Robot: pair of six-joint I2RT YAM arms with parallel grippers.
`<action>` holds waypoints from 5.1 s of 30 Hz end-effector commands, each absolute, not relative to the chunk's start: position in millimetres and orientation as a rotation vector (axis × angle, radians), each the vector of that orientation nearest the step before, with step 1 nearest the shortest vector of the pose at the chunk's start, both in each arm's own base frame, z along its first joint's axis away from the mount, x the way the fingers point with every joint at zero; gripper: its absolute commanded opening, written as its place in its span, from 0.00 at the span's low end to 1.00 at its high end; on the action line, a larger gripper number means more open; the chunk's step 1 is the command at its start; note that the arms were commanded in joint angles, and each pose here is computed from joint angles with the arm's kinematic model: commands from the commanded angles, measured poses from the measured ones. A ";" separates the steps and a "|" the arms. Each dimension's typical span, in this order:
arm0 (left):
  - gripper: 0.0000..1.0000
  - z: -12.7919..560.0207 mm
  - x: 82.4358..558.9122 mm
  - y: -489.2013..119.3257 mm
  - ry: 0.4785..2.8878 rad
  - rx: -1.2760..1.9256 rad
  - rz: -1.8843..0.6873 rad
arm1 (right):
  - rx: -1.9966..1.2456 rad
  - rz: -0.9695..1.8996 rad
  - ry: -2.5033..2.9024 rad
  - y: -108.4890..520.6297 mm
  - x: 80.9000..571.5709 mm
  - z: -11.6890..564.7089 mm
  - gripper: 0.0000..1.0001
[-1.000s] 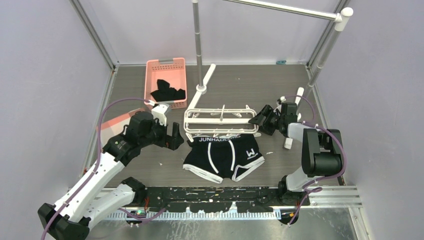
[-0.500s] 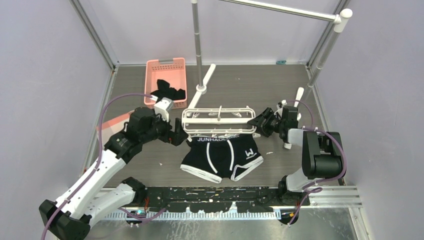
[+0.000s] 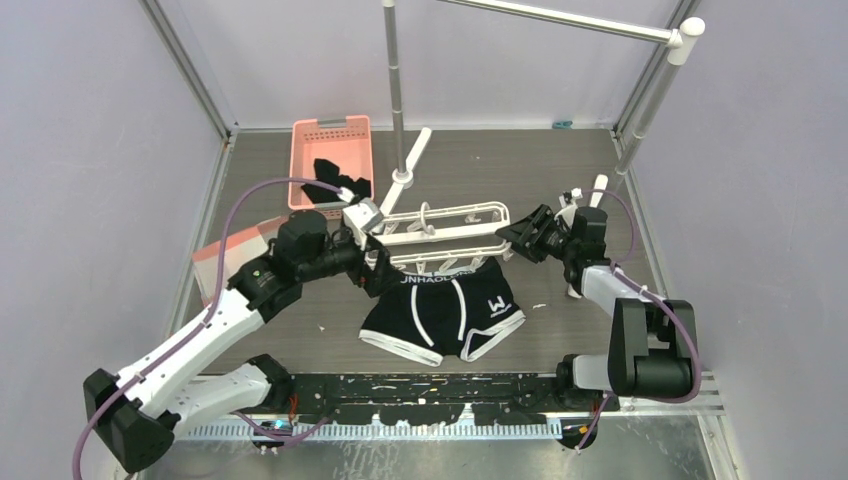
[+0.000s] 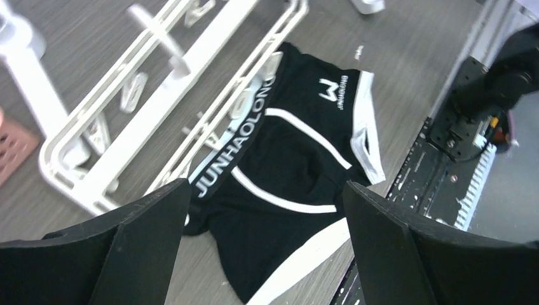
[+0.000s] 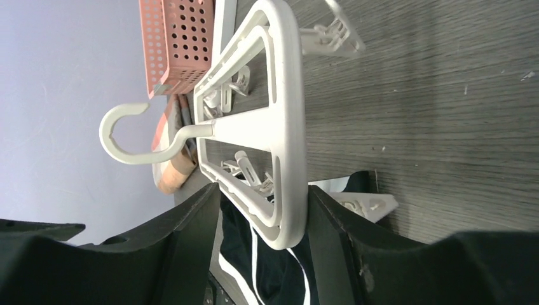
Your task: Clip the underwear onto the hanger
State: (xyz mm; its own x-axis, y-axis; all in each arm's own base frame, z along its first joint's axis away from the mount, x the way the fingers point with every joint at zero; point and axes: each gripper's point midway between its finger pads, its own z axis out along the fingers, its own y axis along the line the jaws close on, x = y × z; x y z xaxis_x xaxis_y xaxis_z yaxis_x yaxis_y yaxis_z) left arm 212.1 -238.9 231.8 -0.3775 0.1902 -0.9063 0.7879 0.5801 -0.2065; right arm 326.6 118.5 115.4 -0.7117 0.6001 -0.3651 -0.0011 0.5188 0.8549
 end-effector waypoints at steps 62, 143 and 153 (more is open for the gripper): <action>0.79 197.4 219.7 -404.7 1.305 1.496 -0.743 | 0.573 0.831 2.249 82.7 318.8 72.6 0.72; 0.58 178.6 209.9 -410.6 1.310 1.553 -0.633 | 0.094 1.452 1.805 175.6 240.5 196.4 0.63; 0.56 176.7 215.8 -408.0 1.312 1.546 -0.591 | 0.045 1.463 1.799 180.8 233.3 204.3 0.62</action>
